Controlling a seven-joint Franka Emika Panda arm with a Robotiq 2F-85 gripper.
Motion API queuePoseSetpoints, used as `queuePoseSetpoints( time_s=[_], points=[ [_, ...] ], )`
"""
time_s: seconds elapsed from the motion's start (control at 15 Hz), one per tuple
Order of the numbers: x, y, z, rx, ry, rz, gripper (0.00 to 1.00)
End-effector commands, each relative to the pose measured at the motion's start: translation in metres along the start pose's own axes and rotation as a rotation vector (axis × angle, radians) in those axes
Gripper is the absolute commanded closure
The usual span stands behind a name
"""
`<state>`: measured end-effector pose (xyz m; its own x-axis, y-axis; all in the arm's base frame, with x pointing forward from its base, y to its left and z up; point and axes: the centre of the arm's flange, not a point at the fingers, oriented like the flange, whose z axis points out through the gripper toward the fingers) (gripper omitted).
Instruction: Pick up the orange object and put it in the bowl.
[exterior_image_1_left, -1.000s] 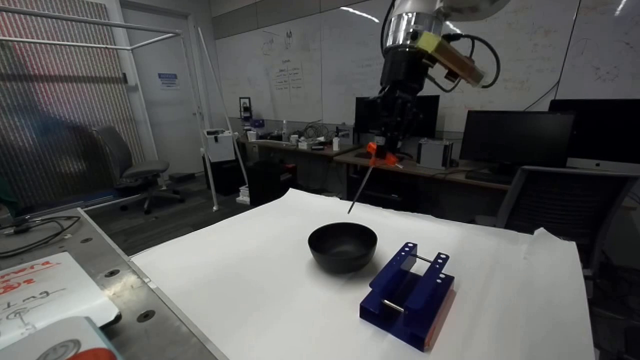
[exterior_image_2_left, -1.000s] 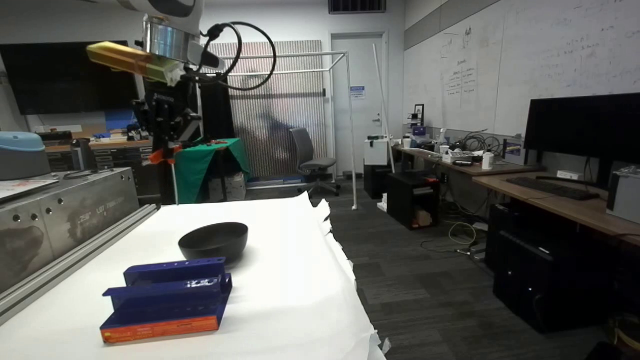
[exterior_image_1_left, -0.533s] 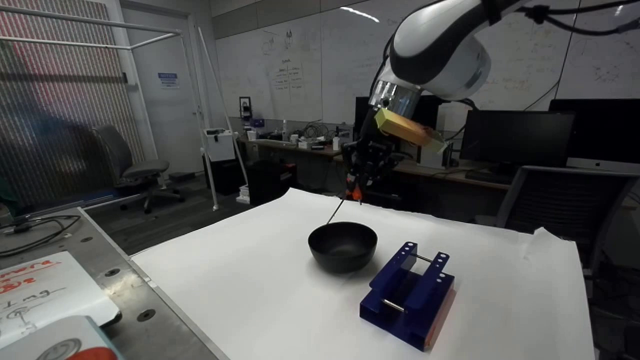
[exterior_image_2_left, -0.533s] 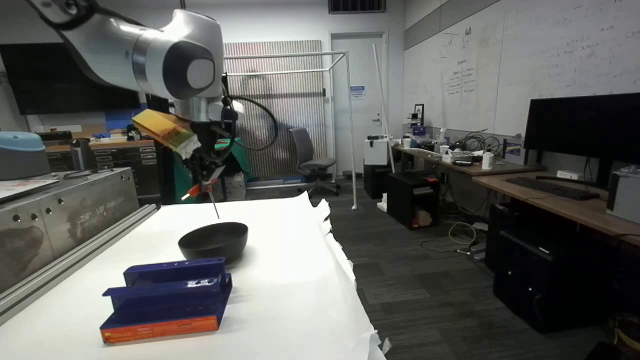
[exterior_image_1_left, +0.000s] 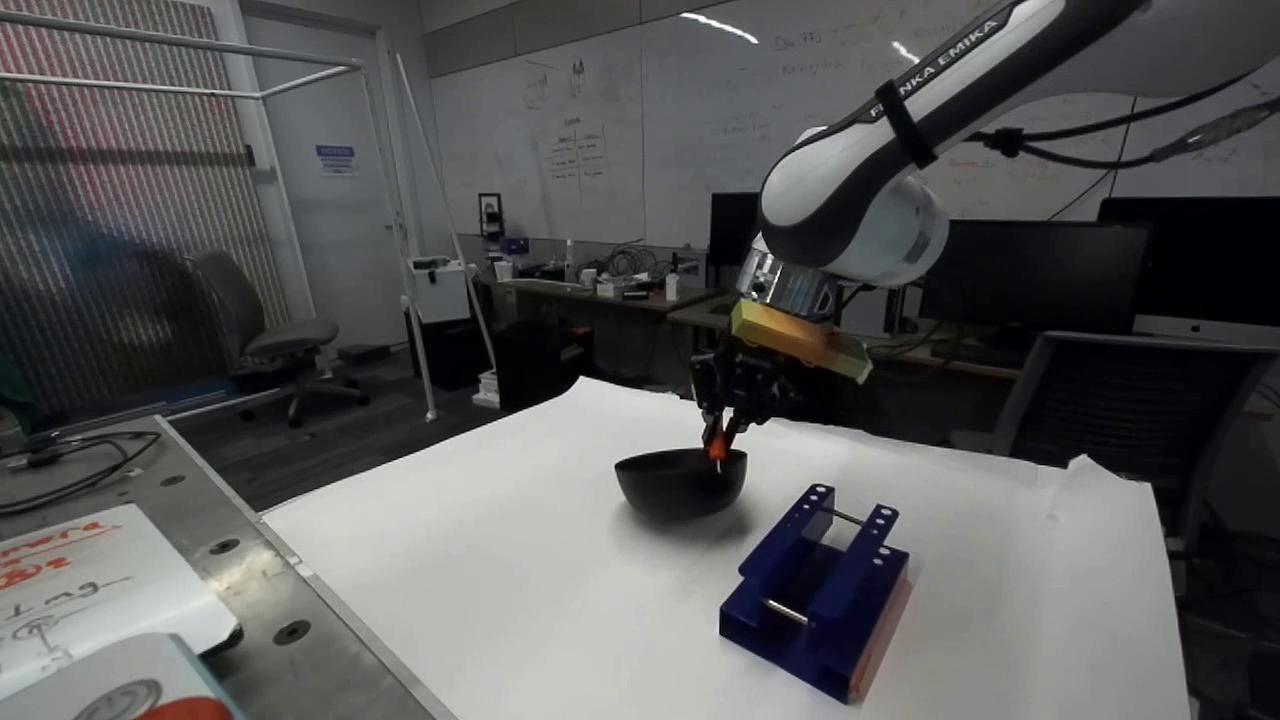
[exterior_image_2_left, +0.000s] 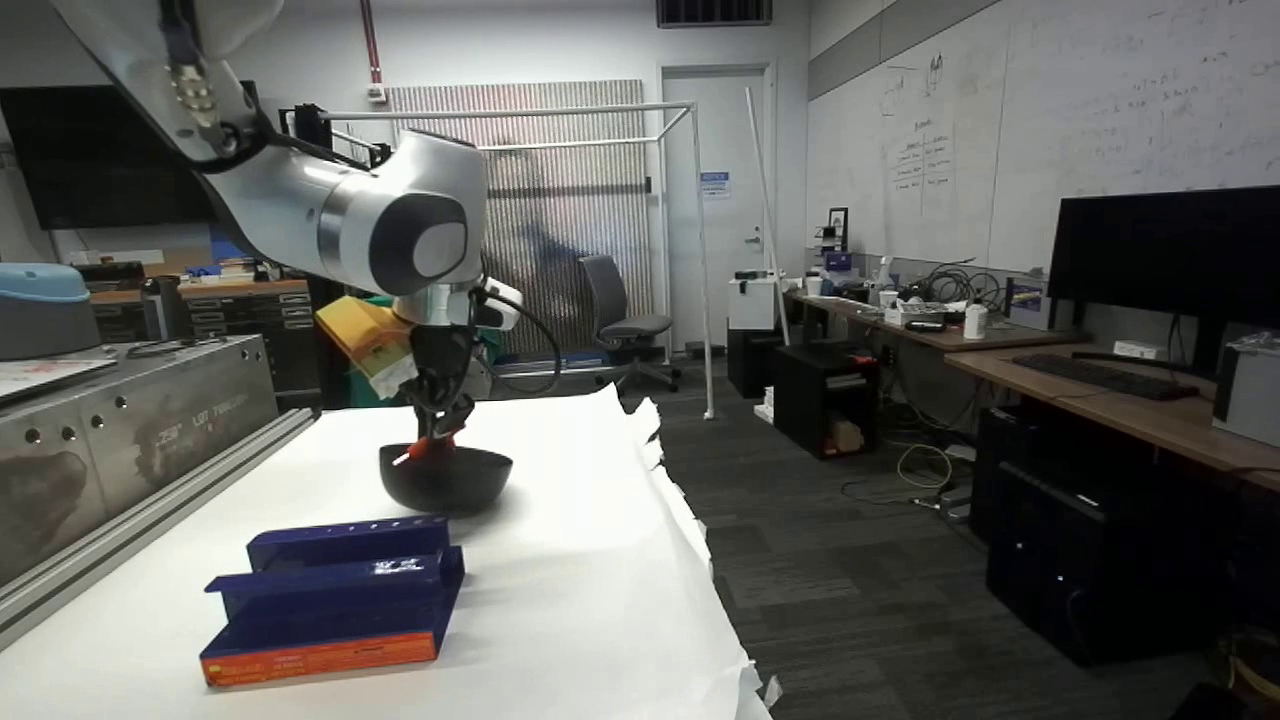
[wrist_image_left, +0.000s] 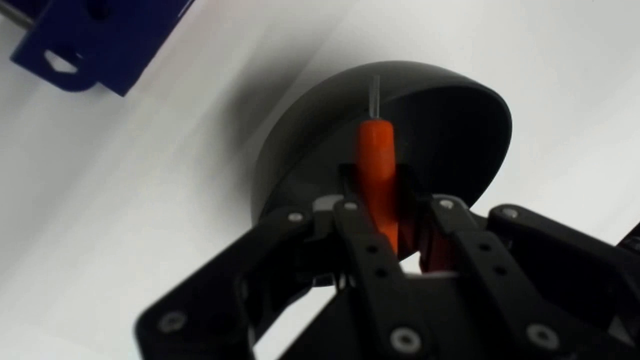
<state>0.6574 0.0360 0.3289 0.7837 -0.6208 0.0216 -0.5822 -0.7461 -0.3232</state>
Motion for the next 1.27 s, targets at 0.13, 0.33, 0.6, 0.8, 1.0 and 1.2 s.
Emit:
queuePoseSetpoints(
  time_s=[0.13, 0.33, 0.6, 0.8, 1.0, 1.2],
  points=[
    [0.011, 0.002, -0.001, 0.064, -0.054, 0.093, 0.46],
    [0.012, 0.007, -0.005, 0.092, -0.074, 0.132, 0.23],
    [0.008, 0.005, -0.025, 0.110, -0.123, 0.147, 0.00],
    [-0.008, -0.011, -0.063, 0.101, -0.177, 0.132, 0.00],
    [-0.031, -0.029, -0.105, 0.069, -0.242, 0.109, 0.00],
    [-0.059, -0.045, -0.141, 0.005, -0.329, 0.110, 0.00]
  ],
)
